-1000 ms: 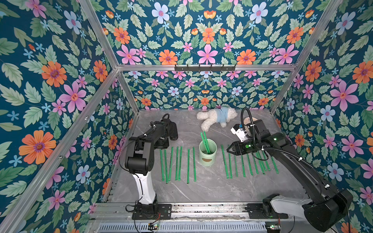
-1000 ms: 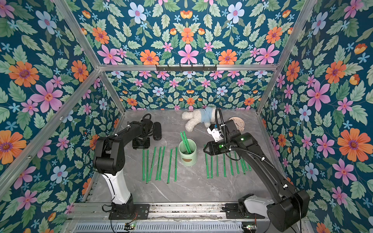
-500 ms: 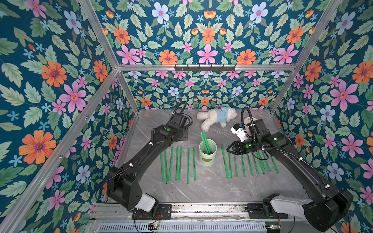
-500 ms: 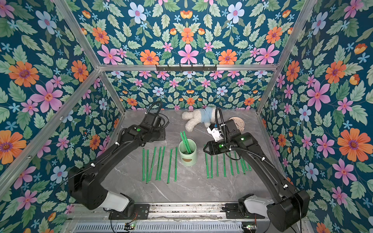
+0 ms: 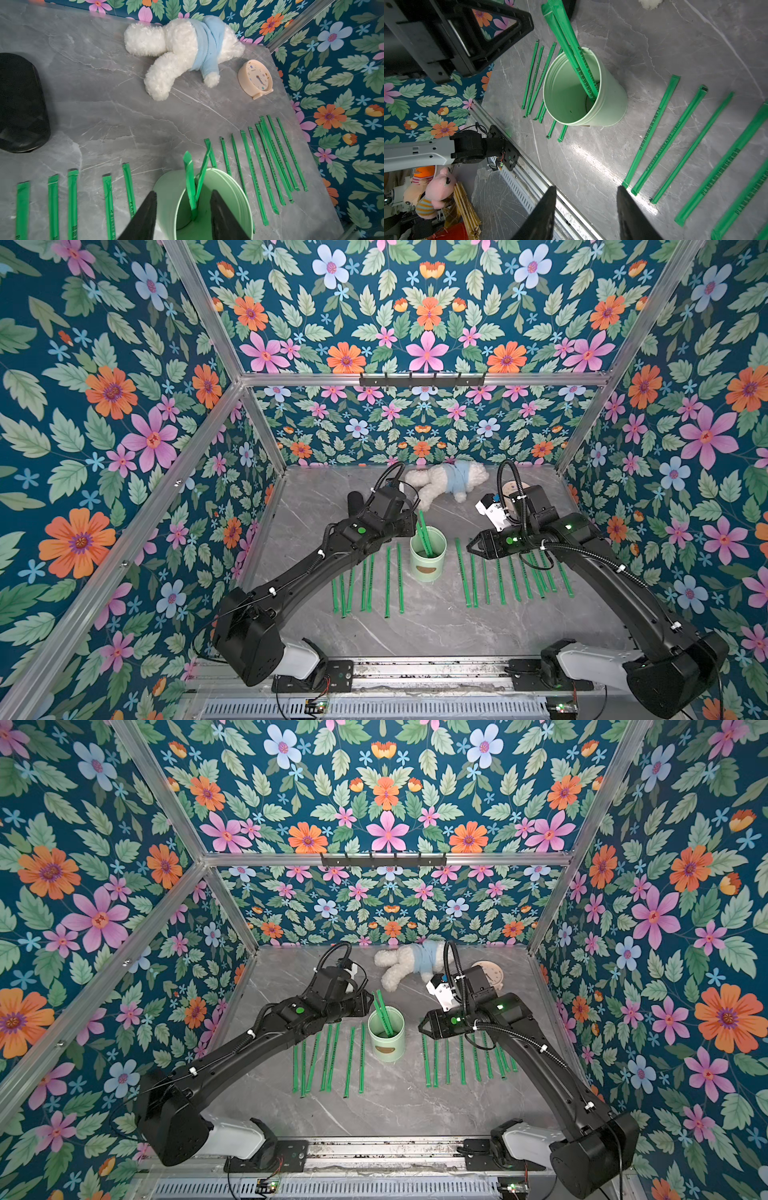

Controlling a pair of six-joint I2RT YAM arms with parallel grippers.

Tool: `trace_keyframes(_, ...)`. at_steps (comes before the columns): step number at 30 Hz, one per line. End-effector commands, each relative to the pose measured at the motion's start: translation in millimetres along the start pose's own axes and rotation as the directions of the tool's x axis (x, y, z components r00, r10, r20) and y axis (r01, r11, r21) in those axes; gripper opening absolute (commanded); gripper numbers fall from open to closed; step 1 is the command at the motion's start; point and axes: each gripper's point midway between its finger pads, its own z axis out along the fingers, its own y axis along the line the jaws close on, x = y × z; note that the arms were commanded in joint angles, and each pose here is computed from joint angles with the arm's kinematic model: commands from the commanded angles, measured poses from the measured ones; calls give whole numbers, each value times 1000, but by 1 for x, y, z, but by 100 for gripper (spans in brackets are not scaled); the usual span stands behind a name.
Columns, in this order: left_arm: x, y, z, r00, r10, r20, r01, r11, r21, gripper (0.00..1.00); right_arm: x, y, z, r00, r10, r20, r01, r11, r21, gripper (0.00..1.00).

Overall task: Take the straws out of the storage container
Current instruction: Pick up the straw from the container.

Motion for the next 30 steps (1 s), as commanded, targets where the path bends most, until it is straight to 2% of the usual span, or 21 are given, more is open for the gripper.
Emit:
trace_keyframes(1,-5,-7,5,1000,-12,21,12,1000,23,43,-1,2,-2,1000,-5,9,5,1000,-2,49)
trace_keyframes(9,1,-7,17,1000,0,-5,0,1000,-3,40,1,1,-2,1000,-5,7,5,1000,-2,49)
trace_keyframes(17,8,-2,23,1000,5,-27,-5,1000,-29,33,2,0,0,1000,-3,3,3,1000,-3,49)
trace_keyframes(30,12,1,31,999,12,-43,-14,999,-49,31,1,0,1,1000,-2,1,2,1000,-4,49)
